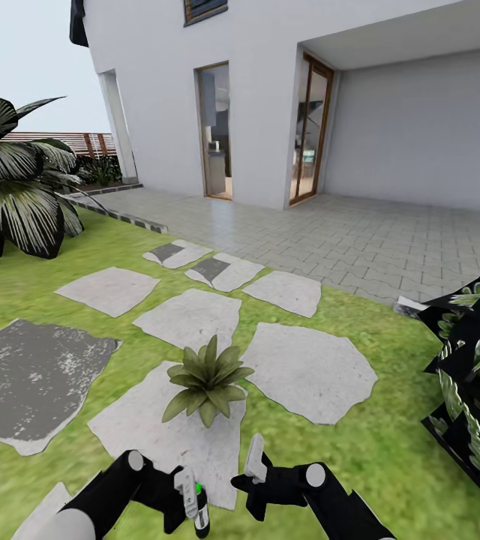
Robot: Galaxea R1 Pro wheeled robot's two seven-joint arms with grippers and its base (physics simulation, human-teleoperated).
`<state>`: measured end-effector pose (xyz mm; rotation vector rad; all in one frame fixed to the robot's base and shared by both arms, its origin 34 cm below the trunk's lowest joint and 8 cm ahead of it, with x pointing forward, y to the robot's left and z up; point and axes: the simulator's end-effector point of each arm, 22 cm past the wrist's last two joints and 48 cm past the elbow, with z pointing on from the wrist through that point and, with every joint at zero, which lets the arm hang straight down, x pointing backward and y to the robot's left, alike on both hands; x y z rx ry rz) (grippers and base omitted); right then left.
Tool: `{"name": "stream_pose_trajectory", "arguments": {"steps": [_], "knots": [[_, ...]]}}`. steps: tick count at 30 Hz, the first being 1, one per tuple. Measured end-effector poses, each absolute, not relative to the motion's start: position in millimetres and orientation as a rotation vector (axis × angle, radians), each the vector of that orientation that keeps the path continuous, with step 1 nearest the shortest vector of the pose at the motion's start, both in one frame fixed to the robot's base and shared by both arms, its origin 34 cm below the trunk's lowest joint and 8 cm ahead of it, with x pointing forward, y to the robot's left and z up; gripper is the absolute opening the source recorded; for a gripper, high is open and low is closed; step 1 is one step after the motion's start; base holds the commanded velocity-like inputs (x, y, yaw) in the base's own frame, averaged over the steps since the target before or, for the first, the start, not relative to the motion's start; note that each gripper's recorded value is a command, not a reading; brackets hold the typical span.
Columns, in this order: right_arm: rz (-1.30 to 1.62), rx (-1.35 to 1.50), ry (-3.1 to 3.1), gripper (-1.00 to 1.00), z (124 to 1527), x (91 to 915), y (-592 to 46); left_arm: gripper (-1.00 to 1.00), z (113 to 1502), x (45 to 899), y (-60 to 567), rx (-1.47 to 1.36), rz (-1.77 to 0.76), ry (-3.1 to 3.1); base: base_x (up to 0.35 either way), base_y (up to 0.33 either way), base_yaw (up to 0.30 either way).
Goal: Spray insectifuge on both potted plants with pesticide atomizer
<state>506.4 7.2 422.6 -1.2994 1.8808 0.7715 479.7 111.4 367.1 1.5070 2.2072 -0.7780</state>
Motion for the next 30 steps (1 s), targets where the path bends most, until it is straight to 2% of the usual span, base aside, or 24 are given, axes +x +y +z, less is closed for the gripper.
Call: {"name": "stream_pose_trajectory", "arguments": {"steps": [13,14,23,26,30], "knots": [[0.765,-1.300,1.891,-1.00,419,506,1,-1.00,350,475,212,1.507,-0.642,2.343,0.000,0.000,0.000],[0.763,-1.300,1.892,1.00,419,506,0,-1.00,349,474,219,1.506,-0.631,2.353,0.000,0.000,0.000],[0.743,-1.293,1.906,1.00,416,510,-11,-1.00,346,488,245,1.442,-0.520,2.387,0.000,0.000,0.000],[0.665,-1.285,1.975,1.00,396,514,-57,-1.00,347,516,257,1.289,-0.399,2.395,0.000,0.000,0.000],[0.514,-1.194,2.119,1.00,357,514,-117,-1.00,339,519,268,1.137,-0.364,2.443,0.000,0.000,0.000]]}}
